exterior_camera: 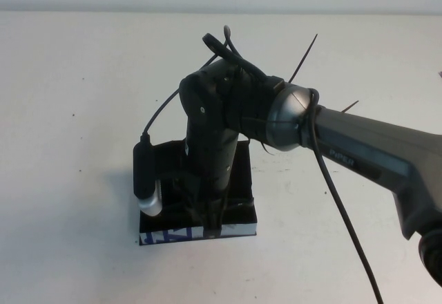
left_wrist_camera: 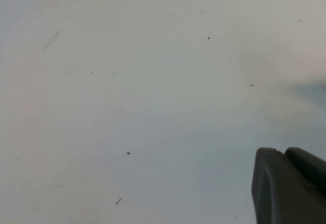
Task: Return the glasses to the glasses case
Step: Place the glasses in the glasses case
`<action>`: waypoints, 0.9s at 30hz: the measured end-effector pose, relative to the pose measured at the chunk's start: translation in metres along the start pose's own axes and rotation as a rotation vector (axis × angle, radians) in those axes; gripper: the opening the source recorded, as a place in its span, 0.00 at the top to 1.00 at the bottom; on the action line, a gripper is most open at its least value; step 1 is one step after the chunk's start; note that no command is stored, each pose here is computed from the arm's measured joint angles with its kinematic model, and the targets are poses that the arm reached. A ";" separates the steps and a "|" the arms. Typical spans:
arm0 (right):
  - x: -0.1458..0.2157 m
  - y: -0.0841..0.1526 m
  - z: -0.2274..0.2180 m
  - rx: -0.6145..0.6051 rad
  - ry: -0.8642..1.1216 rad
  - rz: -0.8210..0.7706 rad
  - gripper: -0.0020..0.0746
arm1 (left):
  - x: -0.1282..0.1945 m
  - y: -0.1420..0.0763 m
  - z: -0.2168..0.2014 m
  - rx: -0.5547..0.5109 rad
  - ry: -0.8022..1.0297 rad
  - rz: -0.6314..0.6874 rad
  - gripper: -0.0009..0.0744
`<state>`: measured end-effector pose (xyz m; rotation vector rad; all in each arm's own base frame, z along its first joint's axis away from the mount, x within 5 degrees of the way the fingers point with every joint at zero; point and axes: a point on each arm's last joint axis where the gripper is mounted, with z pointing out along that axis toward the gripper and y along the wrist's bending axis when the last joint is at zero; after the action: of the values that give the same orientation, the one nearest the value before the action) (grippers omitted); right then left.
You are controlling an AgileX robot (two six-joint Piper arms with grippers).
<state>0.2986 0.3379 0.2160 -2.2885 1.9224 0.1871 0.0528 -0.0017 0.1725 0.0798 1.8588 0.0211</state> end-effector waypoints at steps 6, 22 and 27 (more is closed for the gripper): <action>-0.001 0.000 0.000 -0.005 -0.007 0.003 0.95 | 0.000 0.000 0.000 0.000 0.000 0.000 0.99; -0.005 0.000 -0.004 -0.008 -0.041 0.015 0.95 | 0.000 0.000 0.000 0.000 0.000 0.000 0.99; -0.003 -0.002 -0.004 -0.008 -0.041 0.060 0.95 | 0.000 0.000 0.000 0.000 0.000 0.000 0.99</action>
<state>0.2999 0.3402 0.2205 -2.2153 1.9755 0.2465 0.0528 -0.0017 0.1725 0.0798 1.8588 0.0211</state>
